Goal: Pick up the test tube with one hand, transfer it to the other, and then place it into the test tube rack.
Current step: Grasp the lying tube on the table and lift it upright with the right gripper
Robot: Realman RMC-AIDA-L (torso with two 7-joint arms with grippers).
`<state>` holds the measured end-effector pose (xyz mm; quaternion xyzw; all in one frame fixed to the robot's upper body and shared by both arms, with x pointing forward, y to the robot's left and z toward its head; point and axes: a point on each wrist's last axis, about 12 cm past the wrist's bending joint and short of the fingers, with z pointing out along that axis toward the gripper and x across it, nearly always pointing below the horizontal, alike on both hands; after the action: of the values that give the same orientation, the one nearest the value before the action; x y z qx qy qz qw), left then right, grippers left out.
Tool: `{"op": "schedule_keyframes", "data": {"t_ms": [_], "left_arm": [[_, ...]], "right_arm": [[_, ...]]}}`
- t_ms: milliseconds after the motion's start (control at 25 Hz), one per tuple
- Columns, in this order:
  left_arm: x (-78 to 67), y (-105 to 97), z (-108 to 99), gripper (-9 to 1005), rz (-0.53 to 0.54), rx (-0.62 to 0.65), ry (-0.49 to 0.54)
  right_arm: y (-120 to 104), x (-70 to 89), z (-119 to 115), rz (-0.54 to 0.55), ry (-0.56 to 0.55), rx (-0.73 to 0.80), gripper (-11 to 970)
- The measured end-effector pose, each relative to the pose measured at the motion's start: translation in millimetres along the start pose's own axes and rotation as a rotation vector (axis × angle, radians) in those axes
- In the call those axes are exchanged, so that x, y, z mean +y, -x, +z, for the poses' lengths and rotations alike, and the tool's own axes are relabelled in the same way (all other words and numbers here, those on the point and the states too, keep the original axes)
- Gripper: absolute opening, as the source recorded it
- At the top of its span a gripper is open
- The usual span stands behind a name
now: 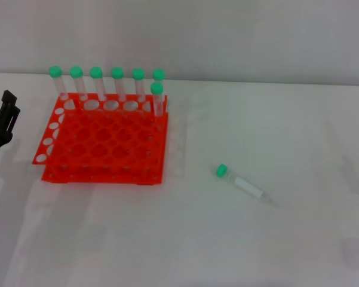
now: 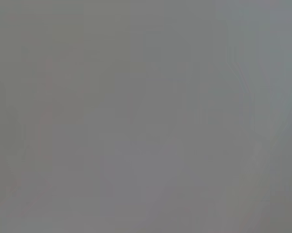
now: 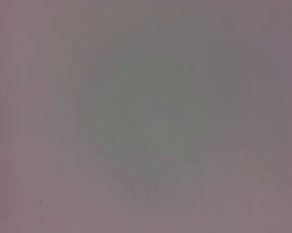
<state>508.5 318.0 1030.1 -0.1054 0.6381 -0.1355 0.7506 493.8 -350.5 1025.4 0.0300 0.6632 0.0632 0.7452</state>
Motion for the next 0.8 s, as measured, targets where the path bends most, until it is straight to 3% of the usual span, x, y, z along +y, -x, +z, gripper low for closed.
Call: {"op": "schedule_keyframes", "data": {"t_ms": [440, 560, 800], "left_arm": [[1.4, 0, -2, 765, -0.006, -0.001, 0.009], [1.0, 0, -2, 763, -0.006, -0.002, 0.007], [1.4, -1, -5, 758, -0.006, -0.003, 0.008]], "right_arm": [[-1, 4.9, 3, 0.020, 0.012, 0.002, 833], [2, 6.9, 9, 0.070, 0.049, -0.003, 830], [25, 10.2, 42, 0.199, 0.334, 0.087, 826]]}}
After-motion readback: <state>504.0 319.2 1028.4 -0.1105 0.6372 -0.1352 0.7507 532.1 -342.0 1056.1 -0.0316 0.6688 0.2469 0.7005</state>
